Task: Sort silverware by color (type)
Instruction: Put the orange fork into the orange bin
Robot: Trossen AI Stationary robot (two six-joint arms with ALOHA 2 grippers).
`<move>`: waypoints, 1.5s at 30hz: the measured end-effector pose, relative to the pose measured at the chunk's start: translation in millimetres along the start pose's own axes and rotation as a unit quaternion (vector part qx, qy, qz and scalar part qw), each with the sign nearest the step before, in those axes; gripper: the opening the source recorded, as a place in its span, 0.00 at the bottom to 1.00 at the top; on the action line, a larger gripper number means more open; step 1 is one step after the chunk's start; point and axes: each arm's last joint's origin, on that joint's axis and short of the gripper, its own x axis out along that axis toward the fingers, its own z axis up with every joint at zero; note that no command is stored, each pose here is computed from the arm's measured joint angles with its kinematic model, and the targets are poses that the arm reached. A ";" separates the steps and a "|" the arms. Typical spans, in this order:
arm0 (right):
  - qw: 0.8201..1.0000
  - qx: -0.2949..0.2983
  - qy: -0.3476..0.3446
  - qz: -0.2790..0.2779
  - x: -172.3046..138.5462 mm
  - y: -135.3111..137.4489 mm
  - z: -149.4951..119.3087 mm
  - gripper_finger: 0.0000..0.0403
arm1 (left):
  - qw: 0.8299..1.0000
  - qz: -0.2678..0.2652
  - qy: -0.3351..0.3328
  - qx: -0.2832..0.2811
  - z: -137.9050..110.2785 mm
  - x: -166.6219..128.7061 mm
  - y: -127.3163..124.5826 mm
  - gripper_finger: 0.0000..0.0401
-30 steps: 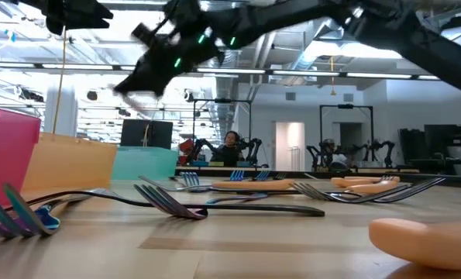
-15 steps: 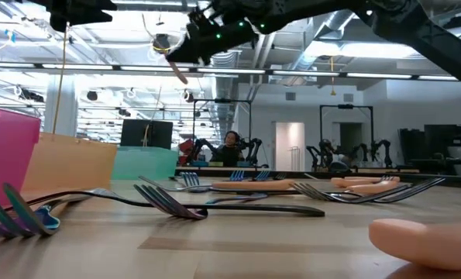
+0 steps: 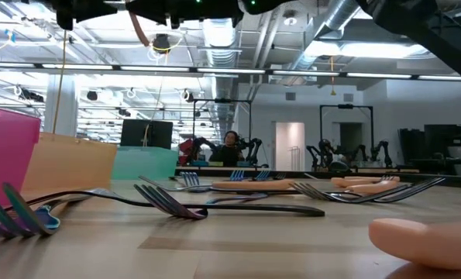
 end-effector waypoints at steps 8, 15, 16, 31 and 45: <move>1.000 -0.001 -0.013 0.009 8.4 11.5 0.9 0.21 | 0.998 -0.048 -0.036 0.002 7.5 0.2 -2.8 0.49; 1.000 -0.015 -0.020 0.018 12.9 21.7 4.6 0.21 | 0.999 -0.032 -0.022 0.019 4.3 5.0 -6.0 0.47; 1.000 -0.014 -0.019 0.018 12.9 21.7 4.4 0.21 | 0.999 -0.032 -0.020 0.021 3.7 5.7 -6.6 0.46; 1.000 0.000 -0.014 0.015 11.4 17.5 1.7 0.27 | 0.998 -0.029 -0.018 0.049 3.2 6.0 -6.7 0.06; 0.990 -0.046 0.135 -0.010 -55.7 -16.6 23.9 0.44 | 0.997 0.006 0.060 0.050 2.1 1.6 -0.8 0.06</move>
